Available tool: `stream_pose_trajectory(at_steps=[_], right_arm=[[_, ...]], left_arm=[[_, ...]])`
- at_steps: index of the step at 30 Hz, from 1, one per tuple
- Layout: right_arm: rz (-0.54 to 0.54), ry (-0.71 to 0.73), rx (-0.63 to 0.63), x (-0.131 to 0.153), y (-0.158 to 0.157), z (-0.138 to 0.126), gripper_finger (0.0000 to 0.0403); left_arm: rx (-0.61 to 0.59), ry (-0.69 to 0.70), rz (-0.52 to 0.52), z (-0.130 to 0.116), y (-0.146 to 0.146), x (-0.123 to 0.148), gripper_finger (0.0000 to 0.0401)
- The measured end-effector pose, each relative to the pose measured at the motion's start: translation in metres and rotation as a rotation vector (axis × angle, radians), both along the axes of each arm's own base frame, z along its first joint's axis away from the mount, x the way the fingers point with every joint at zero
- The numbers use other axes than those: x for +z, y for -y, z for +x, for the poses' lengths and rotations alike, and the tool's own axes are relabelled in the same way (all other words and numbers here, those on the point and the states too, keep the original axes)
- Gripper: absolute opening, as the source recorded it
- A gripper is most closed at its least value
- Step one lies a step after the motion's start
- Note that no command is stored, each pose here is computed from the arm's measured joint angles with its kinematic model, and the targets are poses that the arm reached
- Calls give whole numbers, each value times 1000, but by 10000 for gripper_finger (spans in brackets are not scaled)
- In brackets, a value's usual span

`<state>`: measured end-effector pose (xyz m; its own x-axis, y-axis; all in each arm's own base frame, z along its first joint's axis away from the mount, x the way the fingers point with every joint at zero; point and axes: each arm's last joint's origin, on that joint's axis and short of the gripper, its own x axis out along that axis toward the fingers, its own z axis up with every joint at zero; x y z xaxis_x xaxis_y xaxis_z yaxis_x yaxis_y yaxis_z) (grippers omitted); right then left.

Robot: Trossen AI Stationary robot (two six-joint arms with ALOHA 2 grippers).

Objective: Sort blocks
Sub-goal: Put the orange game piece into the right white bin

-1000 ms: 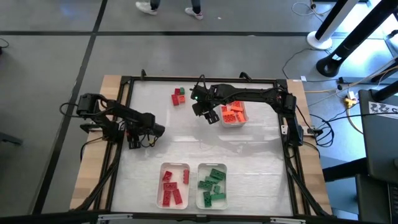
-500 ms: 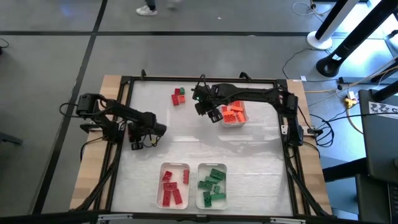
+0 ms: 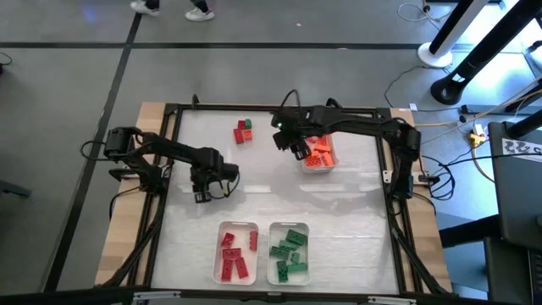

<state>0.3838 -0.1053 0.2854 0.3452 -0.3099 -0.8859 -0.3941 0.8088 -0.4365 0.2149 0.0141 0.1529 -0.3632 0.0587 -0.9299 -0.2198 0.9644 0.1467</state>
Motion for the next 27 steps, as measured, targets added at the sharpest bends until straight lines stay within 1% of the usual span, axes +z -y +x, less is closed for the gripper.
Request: stream_pose_trajectory(at_steps=[4,9,14,18,22,25,27], right_arm=[[-7,17,-18,20,4,-16,275],[-18,16,-38,42,12,-40,275],[-13,0,-89,58,23,-65,275],[-9,-21,-128,67,32,-84,275],[-5,-57,-147,74,38,-101,275],[4,-86,-163,78,41,-113,275],[6,-92,-179,80,44,-119,275]], left_arm=[[-12,58,27,13,-2,14,118],[-34,123,100,29,-4,34,118],[-75,261,178,50,-8,56,118],[-71,493,241,77,-14,72,118],[-39,848,295,109,-25,86,118],[-37,1105,347,132,-33,99,118],[-40,1241,380,147,-38,101,118]])
